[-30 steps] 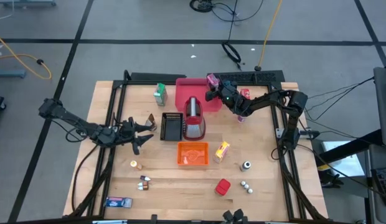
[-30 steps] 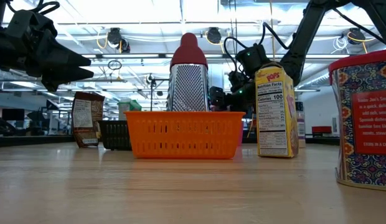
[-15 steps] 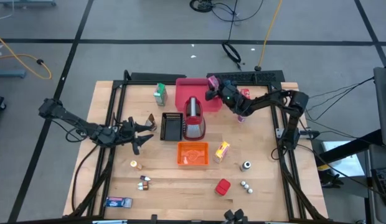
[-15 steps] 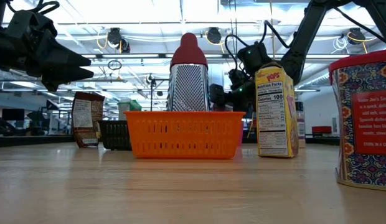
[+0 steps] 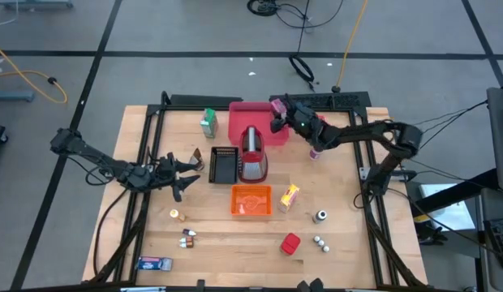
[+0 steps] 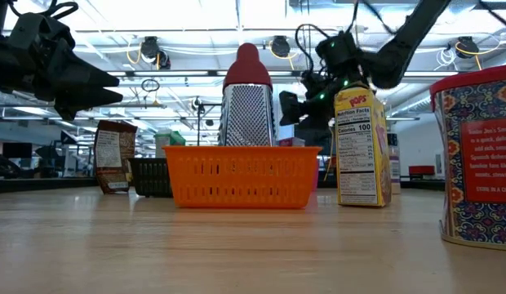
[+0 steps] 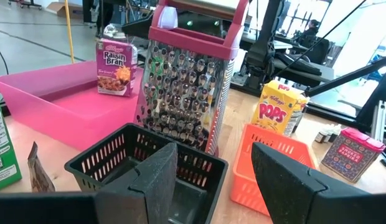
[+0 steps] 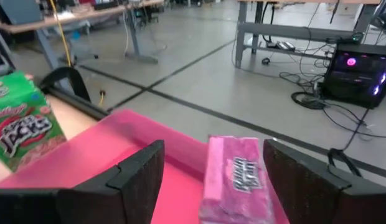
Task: Pick & Place Kitchen Items
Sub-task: Put the red cereal box into the pink bin
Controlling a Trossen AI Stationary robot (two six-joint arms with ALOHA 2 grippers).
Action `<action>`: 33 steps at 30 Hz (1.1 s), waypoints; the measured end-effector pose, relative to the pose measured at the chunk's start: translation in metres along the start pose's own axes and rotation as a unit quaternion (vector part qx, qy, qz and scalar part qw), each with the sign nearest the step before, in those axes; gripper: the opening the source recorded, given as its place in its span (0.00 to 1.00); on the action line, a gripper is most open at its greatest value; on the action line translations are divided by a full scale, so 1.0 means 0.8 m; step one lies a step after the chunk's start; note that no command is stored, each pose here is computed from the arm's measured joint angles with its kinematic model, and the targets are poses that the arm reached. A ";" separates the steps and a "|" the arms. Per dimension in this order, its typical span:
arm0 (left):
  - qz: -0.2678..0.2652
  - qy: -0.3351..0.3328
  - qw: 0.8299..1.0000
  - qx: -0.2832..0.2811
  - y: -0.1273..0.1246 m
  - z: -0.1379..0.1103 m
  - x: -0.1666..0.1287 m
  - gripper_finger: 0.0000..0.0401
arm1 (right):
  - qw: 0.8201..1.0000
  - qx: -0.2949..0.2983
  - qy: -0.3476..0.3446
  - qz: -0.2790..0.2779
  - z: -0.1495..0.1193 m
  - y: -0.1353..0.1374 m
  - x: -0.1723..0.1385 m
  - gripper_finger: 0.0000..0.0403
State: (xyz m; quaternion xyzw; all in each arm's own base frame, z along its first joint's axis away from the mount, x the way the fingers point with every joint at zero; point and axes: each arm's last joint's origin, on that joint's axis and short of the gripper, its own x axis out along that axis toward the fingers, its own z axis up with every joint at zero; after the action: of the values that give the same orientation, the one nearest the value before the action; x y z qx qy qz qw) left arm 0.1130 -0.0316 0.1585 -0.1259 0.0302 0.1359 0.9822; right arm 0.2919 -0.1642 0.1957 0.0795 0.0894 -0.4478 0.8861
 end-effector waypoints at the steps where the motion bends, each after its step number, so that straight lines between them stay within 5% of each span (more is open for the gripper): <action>1: 0.000 0.000 1.000 0.000 0.000 0.000 0.000 0.52 | 1.000 -0.004 0.008 -0.001 0.005 -0.001 -0.006 0.65; 16: 0.000 0.000 1.000 -0.001 0.000 0.000 0.000 0.52 | 0.989 -0.022 0.143 -0.037 0.055 -0.048 -0.117 0.68; 33: 0.000 0.000 1.000 -0.008 0.000 0.000 0.000 0.52 | 0.977 0.012 0.202 -0.072 0.041 -0.066 -0.129 0.74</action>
State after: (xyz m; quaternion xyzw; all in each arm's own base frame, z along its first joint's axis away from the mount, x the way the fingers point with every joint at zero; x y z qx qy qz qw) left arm 0.1130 -0.0316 0.1586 -0.1333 0.0292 0.1361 0.9813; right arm 0.1922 -0.1217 0.2485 0.1720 0.2665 -0.4861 0.8143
